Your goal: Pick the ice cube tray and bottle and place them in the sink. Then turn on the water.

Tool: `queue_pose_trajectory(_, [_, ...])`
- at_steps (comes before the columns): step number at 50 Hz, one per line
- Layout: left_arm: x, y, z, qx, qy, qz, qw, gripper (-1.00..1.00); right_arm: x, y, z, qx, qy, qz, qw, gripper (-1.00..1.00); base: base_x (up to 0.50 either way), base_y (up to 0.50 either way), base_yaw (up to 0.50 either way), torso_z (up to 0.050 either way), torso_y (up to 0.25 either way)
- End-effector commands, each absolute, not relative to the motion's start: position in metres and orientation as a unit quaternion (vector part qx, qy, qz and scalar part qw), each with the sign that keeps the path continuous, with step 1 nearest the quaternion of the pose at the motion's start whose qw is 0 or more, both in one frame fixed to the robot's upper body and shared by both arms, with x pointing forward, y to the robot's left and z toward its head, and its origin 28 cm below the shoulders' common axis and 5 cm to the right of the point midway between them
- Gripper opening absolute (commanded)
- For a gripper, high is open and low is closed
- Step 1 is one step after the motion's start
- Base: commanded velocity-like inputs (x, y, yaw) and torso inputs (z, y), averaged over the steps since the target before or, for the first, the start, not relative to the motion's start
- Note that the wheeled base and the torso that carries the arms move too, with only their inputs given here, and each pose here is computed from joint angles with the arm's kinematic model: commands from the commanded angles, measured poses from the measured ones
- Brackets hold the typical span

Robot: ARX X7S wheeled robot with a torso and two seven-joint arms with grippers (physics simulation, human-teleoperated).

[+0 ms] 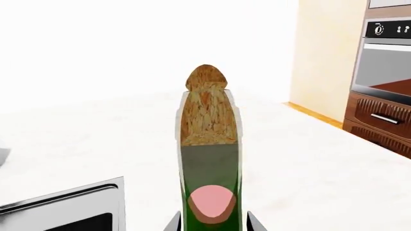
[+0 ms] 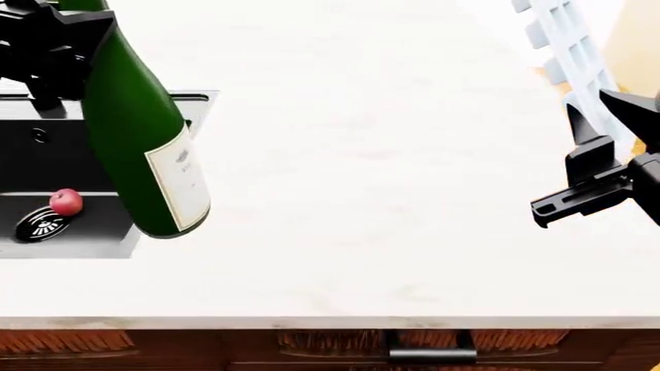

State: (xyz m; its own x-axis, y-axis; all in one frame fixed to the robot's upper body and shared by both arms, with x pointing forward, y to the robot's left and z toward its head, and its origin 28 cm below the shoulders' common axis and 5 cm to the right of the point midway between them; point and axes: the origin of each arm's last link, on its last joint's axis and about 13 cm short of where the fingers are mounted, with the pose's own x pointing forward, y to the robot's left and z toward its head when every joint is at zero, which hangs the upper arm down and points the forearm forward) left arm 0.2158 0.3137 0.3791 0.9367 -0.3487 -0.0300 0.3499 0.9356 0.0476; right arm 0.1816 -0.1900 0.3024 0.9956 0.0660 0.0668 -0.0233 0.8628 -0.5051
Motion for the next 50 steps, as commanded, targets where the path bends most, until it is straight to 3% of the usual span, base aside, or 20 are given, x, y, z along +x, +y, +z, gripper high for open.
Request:
queue_pose_trajectory(1, [0.2145,0.3159,0.3823,0.023,-0.001,-0.171,0.985,-1.0,0.1828,-0.1895,0.3034,-0.264,-0.045,0.022,0.963,-1.0,0.02,0.5,0.0,0.0,0.0])
queue_pose_trajectory(50, [0.2097,0.3207,0.3801,0.019,-0.007,-0.169,0.985,-1.0,0.1818,-0.1862,0.3057,-0.265,-0.049,0.026,0.963,-1.0,0.02,0.5,0.0,0.0,0.001])
